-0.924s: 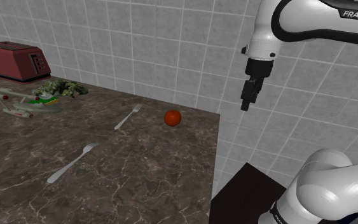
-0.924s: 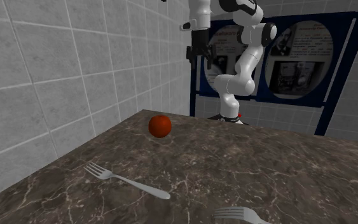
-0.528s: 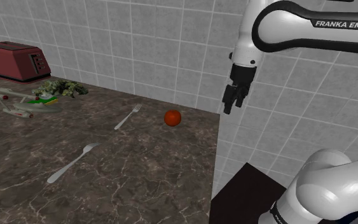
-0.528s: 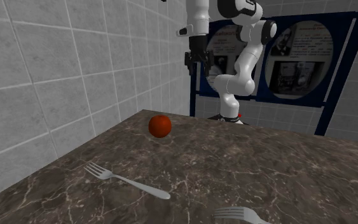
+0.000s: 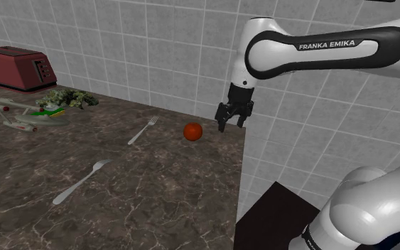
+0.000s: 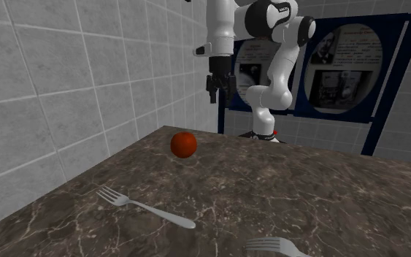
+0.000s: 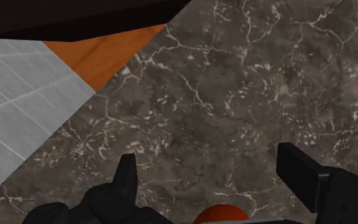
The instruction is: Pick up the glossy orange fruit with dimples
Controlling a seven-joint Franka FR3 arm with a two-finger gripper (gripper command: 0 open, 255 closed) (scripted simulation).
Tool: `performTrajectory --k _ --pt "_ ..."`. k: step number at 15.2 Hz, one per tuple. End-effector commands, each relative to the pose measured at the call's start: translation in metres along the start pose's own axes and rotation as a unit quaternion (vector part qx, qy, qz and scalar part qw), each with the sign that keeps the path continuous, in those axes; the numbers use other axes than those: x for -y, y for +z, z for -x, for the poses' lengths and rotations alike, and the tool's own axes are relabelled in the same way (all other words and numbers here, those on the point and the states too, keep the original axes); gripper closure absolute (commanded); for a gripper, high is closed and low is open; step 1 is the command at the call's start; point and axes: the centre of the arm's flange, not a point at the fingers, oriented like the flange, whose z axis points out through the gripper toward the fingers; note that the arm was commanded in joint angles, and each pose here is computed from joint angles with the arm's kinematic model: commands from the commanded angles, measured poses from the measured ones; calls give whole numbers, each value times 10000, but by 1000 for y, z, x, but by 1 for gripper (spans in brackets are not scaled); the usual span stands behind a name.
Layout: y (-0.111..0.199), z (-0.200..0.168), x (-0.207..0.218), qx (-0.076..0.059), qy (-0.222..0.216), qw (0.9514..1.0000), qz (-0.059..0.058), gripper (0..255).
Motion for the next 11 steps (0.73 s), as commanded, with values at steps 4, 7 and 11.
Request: performTrajectory --k 4,7,11 --pt "30 -46 21 -236 633 9977 -102 0" --pt "47 -75 32 -369 1003 9941 -158 0" --pt "68 -117 43 -545 1494 9870 -232 0"
